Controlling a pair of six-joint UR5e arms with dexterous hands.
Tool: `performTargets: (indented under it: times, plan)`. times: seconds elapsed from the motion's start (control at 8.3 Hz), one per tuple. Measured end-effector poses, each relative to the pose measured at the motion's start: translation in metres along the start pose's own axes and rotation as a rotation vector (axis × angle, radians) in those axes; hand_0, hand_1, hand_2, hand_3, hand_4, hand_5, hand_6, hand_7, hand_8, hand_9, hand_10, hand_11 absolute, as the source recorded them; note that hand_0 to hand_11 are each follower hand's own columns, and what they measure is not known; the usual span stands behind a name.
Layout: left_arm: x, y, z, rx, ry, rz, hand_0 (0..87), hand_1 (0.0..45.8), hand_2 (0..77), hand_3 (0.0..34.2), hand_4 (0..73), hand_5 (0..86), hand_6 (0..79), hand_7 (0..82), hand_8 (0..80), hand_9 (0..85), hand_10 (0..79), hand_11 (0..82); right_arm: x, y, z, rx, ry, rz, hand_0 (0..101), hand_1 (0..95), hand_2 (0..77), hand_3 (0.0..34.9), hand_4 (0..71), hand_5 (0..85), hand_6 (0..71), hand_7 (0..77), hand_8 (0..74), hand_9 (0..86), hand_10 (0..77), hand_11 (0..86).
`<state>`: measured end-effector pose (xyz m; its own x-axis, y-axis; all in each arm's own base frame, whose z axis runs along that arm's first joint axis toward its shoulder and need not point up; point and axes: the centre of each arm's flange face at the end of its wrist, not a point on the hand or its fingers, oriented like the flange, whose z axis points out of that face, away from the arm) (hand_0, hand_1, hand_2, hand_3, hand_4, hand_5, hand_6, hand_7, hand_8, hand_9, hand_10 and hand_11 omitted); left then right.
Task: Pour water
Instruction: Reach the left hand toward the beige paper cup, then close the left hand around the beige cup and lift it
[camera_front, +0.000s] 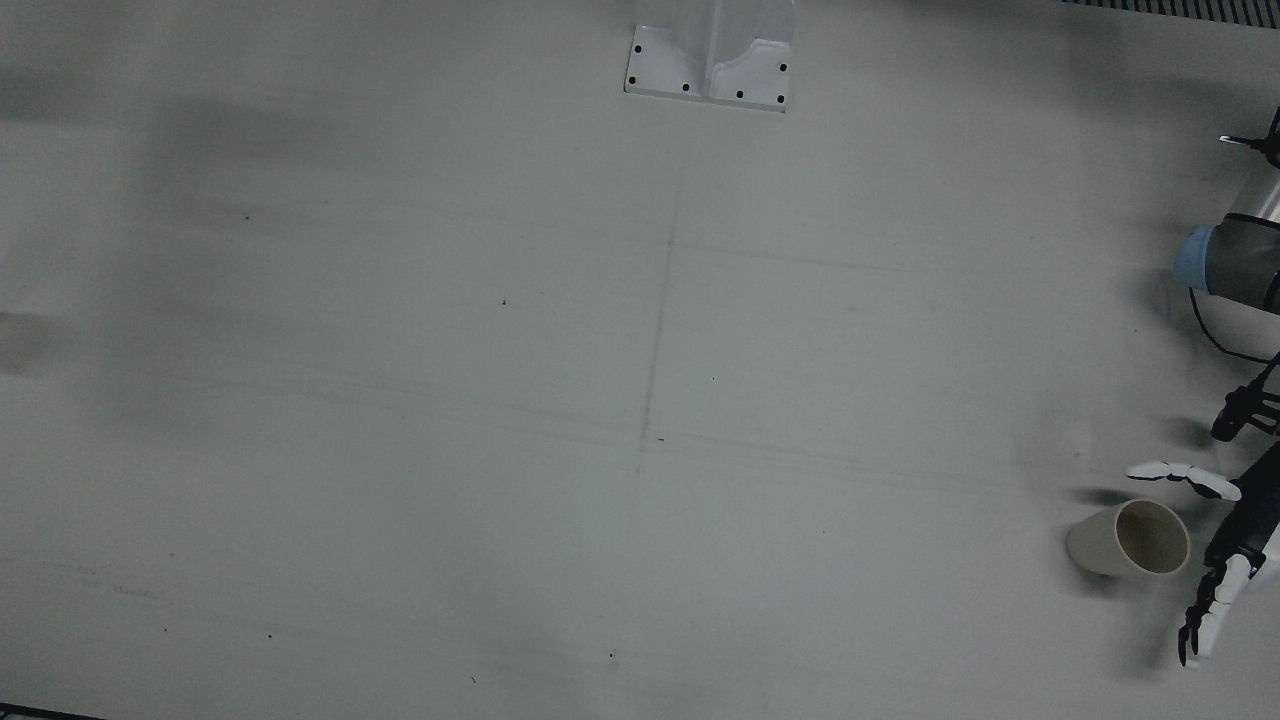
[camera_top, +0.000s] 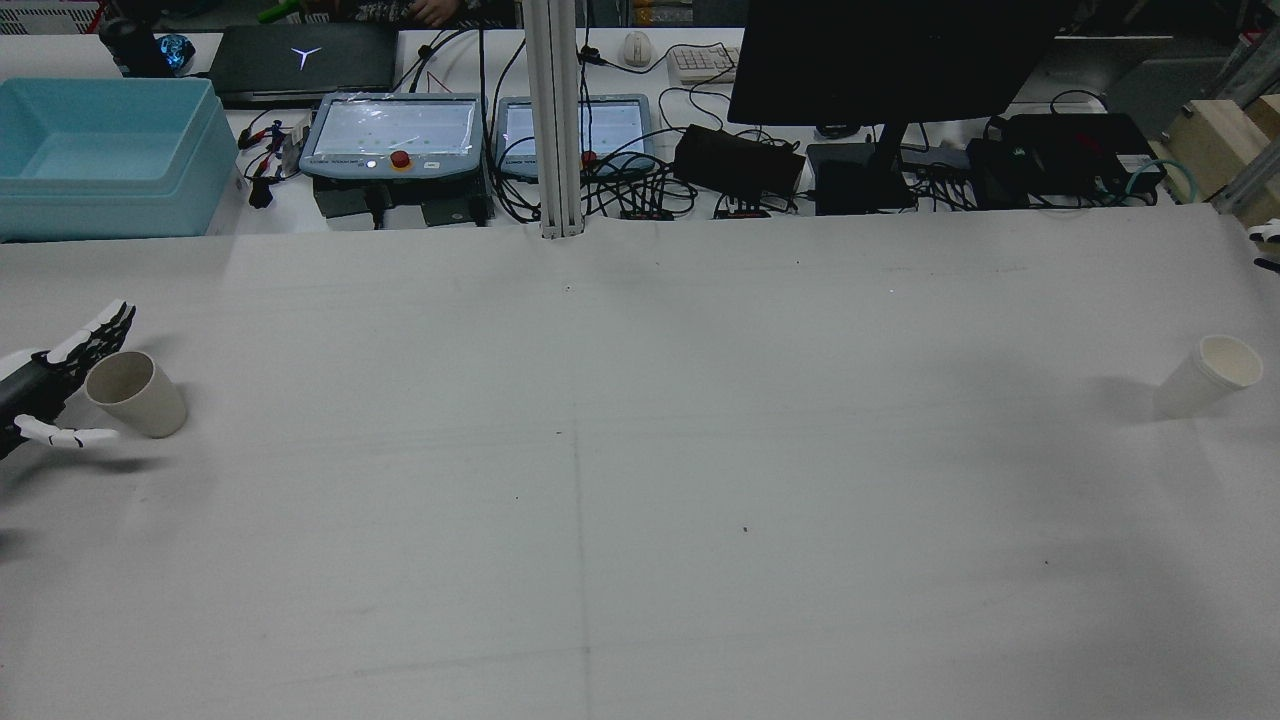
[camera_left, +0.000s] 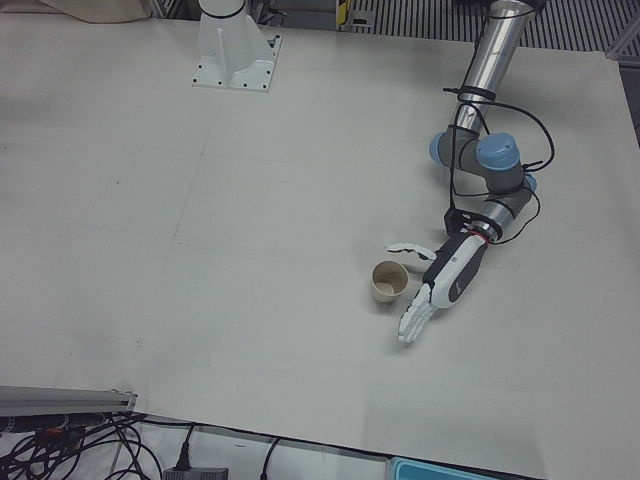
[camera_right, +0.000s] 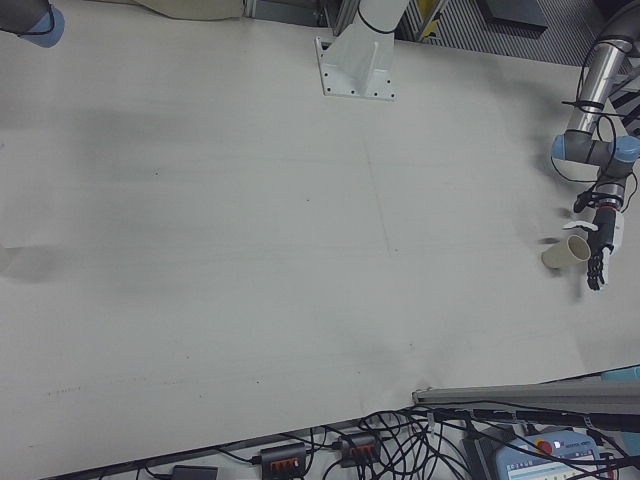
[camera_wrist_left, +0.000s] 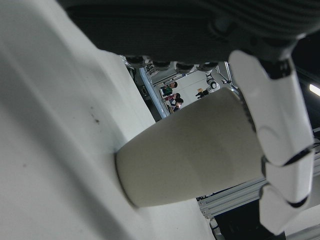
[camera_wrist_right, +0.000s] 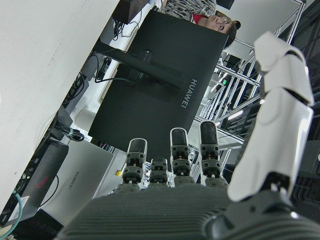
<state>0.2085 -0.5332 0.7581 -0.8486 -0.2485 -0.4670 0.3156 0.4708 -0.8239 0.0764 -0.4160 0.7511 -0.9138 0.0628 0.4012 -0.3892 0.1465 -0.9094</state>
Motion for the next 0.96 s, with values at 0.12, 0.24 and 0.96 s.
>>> performTargets:
  times: [0.12,0.24,0.96]
  plan:
    - [-0.002,0.003,0.005,0.0,-0.002,-0.001,46.7,16.9,19.6,0.2,1.1,0.0,0.0,0.5,0.5,1.6,0.5,1.1,0.0,0.0,0.0,0.0,0.0,0.0,49,17.5,21.8,0.0,12.0,34.9,15.8,25.6,6.0,10.9,11.4,21.3]
    - [-0.005,0.006,0.012,-0.003,-0.007,-0.003,46.6,17.5,19.6,0.2,1.1,0.0,0.0,0.5,0.5,1.6,0.5,1.1,0.0,0.0,0.0,0.0,-0.001,0.0,49,17.5,21.8,0.0,12.0,34.9,15.8,25.6,6.0,10.9,13.1,21.3]
    - [-0.007,0.016,0.033,0.007,0.001,-0.009,47.0,15.3,23.5,0.2,15.8,26.2,0.0,0.5,0.5,1.6,0.5,1.1,0.0,-0.004,-0.005,0.01,0.0,0.001,49,17.5,21.8,0.0,12.0,34.9,15.3,25.6,6.0,10.9,13.1,21.3]
